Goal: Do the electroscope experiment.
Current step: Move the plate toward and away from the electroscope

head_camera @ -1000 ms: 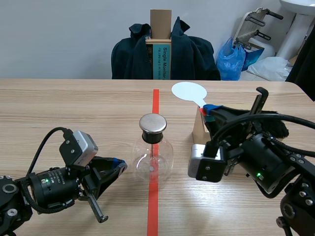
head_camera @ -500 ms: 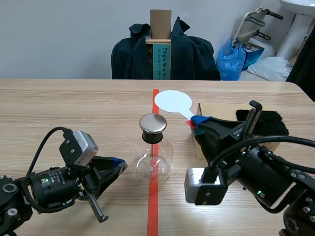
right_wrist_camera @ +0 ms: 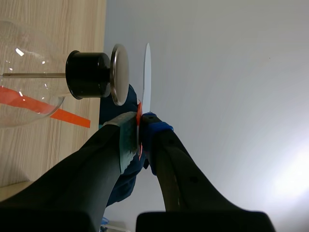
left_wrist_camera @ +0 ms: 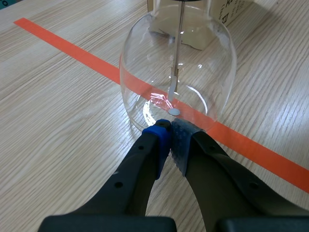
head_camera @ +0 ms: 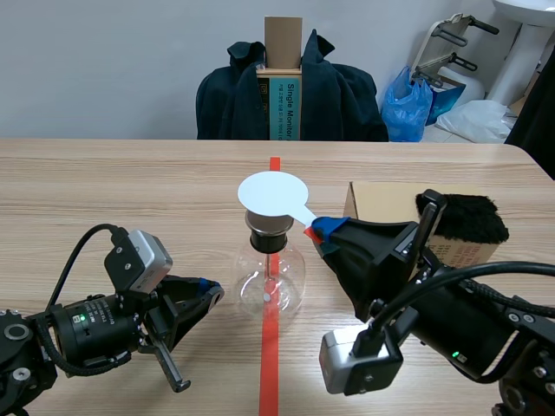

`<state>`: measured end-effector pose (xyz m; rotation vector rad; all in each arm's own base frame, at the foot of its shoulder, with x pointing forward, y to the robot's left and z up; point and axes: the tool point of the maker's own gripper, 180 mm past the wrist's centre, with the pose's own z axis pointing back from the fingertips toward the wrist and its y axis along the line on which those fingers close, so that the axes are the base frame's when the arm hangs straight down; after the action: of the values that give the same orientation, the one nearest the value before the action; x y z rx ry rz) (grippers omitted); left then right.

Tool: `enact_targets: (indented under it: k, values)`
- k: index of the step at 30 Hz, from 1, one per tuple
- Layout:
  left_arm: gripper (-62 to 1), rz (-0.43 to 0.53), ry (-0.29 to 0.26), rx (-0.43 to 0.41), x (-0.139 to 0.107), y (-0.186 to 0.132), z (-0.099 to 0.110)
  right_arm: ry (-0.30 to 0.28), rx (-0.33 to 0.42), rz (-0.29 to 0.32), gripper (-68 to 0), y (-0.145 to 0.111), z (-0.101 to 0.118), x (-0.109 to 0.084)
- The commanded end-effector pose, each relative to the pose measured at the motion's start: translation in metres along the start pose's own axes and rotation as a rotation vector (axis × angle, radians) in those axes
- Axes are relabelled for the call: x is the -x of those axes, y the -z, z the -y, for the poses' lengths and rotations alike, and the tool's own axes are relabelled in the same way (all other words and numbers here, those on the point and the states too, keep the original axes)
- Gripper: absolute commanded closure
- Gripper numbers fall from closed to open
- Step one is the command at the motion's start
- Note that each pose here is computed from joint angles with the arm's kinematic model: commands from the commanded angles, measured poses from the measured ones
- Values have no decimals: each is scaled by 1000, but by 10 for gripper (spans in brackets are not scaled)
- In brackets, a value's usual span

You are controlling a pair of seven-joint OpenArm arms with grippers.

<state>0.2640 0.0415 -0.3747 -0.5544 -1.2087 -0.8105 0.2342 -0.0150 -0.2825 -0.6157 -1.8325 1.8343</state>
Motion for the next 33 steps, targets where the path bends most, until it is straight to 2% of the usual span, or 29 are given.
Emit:
enact_targets:
  k: [1, 10, 14, 20, 29, 33]
  values:
    - [-31, 42, 2, 4, -12, 3, 2, -32, 20, 17, -7, 0, 9, 2]
    - [-31, 42, 2, 4, -12, 3, 2, -37, 15, 37, -7, 0, 8, -2]
    - [-31, 42, 2, 4, -12, 3, 2, -38, 14, 9, -7, 0, 8, 4]
    - [-31, 42, 2, 4, -12, 3, 2, -40, 13, -107, -7, -1, 8, 24]
    - [-31, 42, 2, 3, -12, 3, 2, -39, 19, -361, -7, -11, 10, 69]
    - [-31, 42, 2, 3, -12, 3, 2, -42, 18, -422, -7, -16, 10, 79]
